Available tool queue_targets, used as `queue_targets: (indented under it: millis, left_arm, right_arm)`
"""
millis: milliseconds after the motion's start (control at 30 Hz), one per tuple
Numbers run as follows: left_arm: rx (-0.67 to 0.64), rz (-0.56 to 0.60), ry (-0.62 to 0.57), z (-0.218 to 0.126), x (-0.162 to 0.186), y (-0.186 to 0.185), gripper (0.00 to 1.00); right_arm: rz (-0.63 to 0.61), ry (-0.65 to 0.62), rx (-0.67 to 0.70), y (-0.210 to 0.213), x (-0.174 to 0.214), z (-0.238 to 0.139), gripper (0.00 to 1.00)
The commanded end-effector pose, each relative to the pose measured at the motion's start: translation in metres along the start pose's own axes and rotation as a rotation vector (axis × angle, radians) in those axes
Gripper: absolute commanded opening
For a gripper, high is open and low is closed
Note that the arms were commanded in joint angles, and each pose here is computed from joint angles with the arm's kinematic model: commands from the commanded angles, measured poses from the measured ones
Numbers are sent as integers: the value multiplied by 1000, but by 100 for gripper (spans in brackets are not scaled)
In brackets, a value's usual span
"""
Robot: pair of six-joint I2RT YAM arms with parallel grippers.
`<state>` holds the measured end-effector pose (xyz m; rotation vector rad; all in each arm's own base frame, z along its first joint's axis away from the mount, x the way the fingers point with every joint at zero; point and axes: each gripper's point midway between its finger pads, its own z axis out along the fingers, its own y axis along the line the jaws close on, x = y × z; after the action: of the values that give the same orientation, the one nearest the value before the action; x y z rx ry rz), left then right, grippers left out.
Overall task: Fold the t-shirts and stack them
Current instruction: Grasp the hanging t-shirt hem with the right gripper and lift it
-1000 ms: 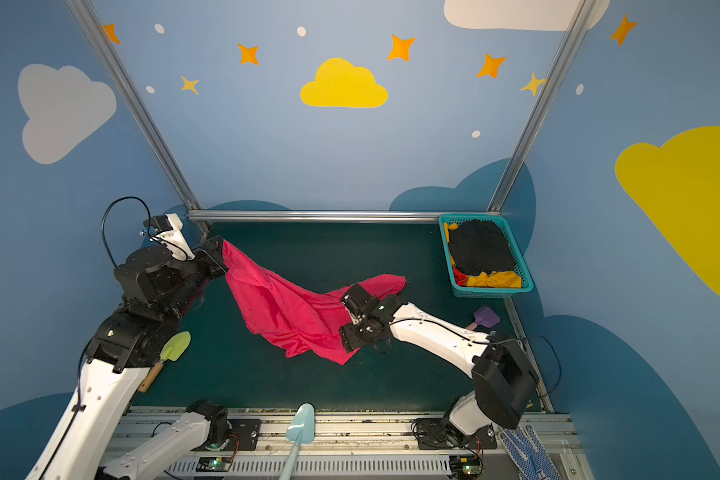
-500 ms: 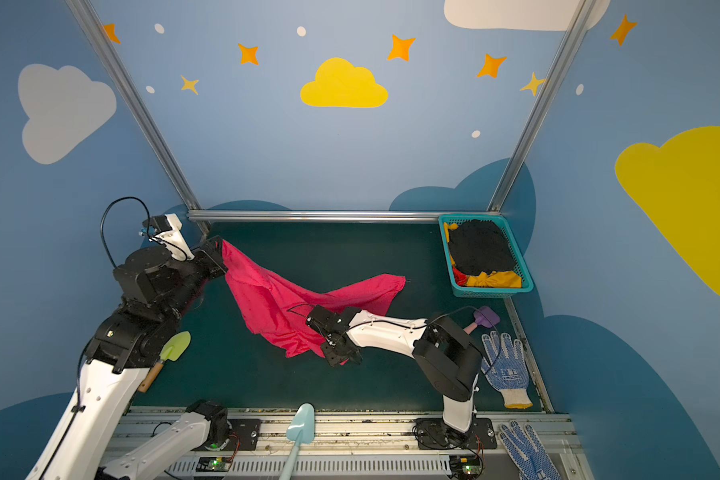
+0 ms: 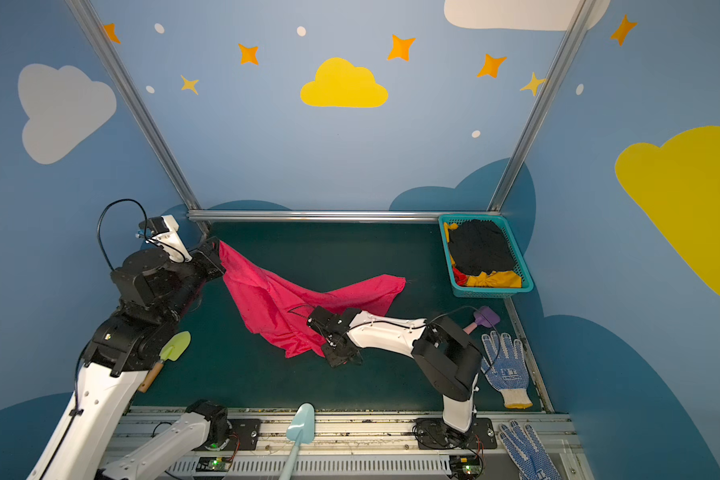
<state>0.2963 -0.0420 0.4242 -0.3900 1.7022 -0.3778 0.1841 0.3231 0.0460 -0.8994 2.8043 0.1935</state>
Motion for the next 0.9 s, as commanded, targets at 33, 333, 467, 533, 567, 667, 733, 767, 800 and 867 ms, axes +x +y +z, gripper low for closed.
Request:
queue_targets:
  millis: [33, 333, 467, 533, 567, 667, 733, 767, 800, 867]
  left_arm:
    - [-15, 19, -24, -3, -5, 3, 5]
    - [-44, 31, 49, 19, 21, 10, 5]
    - [-59, 36, 91, 31, 37, 14, 5]
    - [-64, 40, 110, 37, 44, 15, 5]
    - [-67, 42, 120, 40, 47, 16, 5]
    - [-86, 54, 135, 47, 54, 20, 5]
    - [-100, 63, 144, 50, 57, 22, 5]
    - [-103, 64, 144, 51, 57, 23, 5]
    - [-106, 66, 144, 51, 57, 23, 5]
    - [-110, 71, 147, 52, 58, 24, 5]
  right_arm:
    - [74, -62, -94, -17, -18, -42, 0]
    - [146, 14, -304, -53, -62, -46, 0]
    - [181, 91, -333, -74, -84, -15, 3]
    - [203, 113, -340, -84, -95, -3, 9]
    - [215, 122, -336, -90, -101, 2, 11]
    - [244, 107, -294, -109, -117, 5, 26]
    - [260, 69, -263, -121, -126, -5, 33]
    - [265, 40, -250, -125, -129, -14, 41]
    - [272, 9, -240, -128, -131, -23, 47]
    - [284, -43, -226, -132, -130, -39, 56]
